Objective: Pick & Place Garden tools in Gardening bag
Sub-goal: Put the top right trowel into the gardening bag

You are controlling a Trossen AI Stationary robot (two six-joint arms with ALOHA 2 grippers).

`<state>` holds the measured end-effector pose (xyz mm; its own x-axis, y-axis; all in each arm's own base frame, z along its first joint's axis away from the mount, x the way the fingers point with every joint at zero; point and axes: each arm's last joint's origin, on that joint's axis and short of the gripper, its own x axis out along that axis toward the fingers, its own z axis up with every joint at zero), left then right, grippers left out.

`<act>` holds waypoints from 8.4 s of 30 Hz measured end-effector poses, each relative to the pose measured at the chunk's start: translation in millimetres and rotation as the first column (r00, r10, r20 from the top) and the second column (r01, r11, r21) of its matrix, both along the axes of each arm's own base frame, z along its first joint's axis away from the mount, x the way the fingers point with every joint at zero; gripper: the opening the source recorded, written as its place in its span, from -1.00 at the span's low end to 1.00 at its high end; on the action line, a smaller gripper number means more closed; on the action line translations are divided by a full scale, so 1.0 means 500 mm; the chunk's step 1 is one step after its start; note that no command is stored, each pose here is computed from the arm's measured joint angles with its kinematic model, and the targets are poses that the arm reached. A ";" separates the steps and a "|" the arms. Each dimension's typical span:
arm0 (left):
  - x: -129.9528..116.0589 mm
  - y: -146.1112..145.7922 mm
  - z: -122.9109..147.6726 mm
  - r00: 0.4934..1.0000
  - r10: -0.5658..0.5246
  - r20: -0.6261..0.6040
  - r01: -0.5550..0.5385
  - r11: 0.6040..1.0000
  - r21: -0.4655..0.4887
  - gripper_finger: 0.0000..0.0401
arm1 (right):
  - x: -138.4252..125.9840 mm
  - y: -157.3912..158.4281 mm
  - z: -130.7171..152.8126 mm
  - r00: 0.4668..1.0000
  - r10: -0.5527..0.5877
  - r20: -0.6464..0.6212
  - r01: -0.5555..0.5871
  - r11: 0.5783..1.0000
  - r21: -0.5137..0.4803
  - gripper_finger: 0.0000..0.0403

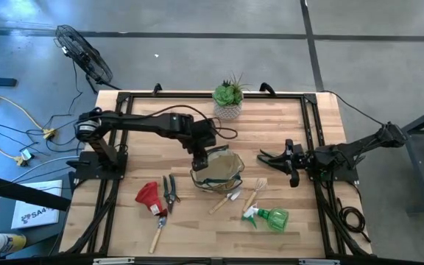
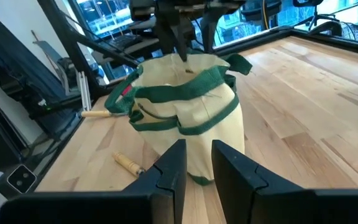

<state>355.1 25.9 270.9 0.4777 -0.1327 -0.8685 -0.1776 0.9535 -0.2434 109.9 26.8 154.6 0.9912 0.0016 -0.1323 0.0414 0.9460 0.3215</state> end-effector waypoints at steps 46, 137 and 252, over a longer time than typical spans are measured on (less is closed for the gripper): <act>0.033 -0.037 -0.088 0.985 -0.101 -0.138 0.106 0.994 0.029 -0.95 | 0.005 0.004 -0.007 0.999 0.026 -0.038 -0.023 0.997 0.068 -0.66; -0.001 -0.015 0.026 0.988 -0.130 -0.086 0.146 0.966 0.215 -1.00 | 0.494 0.302 0.006 0.612 0.020 -0.790 -0.548 0.732 -0.405 -0.19; 0.041 -0.016 0.052 0.973 0.164 0.160 -0.163 0.986 -0.020 -1.00 | 0.366 0.433 0.286 0.889 -0.457 0.016 0.389 0.737 -0.553 -0.75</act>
